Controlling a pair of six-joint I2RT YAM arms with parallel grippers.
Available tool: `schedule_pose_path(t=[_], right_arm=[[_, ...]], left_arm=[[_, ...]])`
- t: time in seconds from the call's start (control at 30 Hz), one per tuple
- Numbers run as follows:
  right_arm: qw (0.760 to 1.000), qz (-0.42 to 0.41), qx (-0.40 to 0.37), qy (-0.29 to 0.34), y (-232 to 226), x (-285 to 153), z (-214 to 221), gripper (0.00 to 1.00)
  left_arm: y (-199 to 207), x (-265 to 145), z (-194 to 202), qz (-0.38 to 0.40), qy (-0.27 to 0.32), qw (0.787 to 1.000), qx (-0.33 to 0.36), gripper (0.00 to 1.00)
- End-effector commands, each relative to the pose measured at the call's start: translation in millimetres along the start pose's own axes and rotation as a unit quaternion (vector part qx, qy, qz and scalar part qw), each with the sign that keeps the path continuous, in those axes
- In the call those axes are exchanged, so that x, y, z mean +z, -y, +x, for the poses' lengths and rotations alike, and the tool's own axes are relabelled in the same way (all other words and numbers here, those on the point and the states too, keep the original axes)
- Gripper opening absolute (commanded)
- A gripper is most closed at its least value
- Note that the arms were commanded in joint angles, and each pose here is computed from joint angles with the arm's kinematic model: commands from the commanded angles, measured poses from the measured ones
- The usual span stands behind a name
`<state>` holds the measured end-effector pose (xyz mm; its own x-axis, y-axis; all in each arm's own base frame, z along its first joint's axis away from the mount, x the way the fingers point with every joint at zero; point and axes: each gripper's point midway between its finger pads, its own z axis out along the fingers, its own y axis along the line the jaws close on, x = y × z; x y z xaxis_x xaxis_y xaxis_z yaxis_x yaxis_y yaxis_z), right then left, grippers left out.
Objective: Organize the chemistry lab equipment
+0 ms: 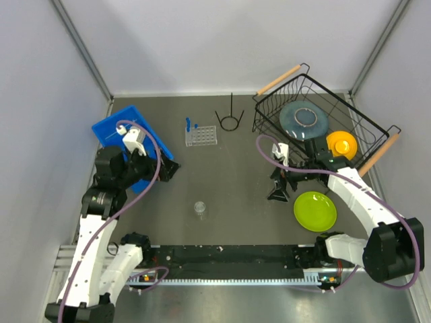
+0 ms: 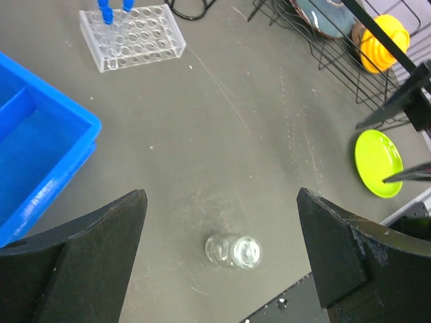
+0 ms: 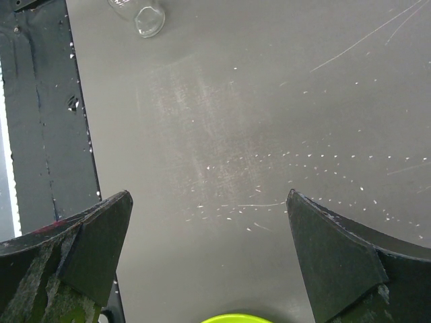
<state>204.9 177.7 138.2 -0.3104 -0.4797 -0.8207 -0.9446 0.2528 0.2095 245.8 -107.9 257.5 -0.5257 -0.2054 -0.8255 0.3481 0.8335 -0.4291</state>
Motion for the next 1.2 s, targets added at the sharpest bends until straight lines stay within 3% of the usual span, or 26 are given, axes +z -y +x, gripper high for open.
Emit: schedule_pose_path(t=[0.0,0.3,0.5,0.83,1.17], right_arm=[[1.000,-0.014,-0.025,0.010,-4.3,3.4,-0.3,0.99],[1.000,-0.019,-0.012,0.003,-2.1,6.5,5.1,0.99],[1.000,-0.016,-0.005,0.001,1.0,6.4,7.8,0.99],[1.000,-0.011,0.003,-0.001,4.5,5.5,10.3,0.99],[1.000,-0.012,0.004,-0.002,4.7,5.7,10.5,0.99]], left_arm=[[10.5,-9.8,30.0,0.004,-0.038,0.999,0.005,0.99],[40.6,-12.2,69.7,0.024,-0.086,0.996,-0.004,0.99],[42.6,-1.9,96.2,-0.037,-0.146,0.987,0.051,0.99],[59.8,21.5,137.7,-0.104,-0.256,0.948,0.159,0.99],[60.1,44.1,187.2,-0.117,-0.342,0.916,0.174,0.99]])
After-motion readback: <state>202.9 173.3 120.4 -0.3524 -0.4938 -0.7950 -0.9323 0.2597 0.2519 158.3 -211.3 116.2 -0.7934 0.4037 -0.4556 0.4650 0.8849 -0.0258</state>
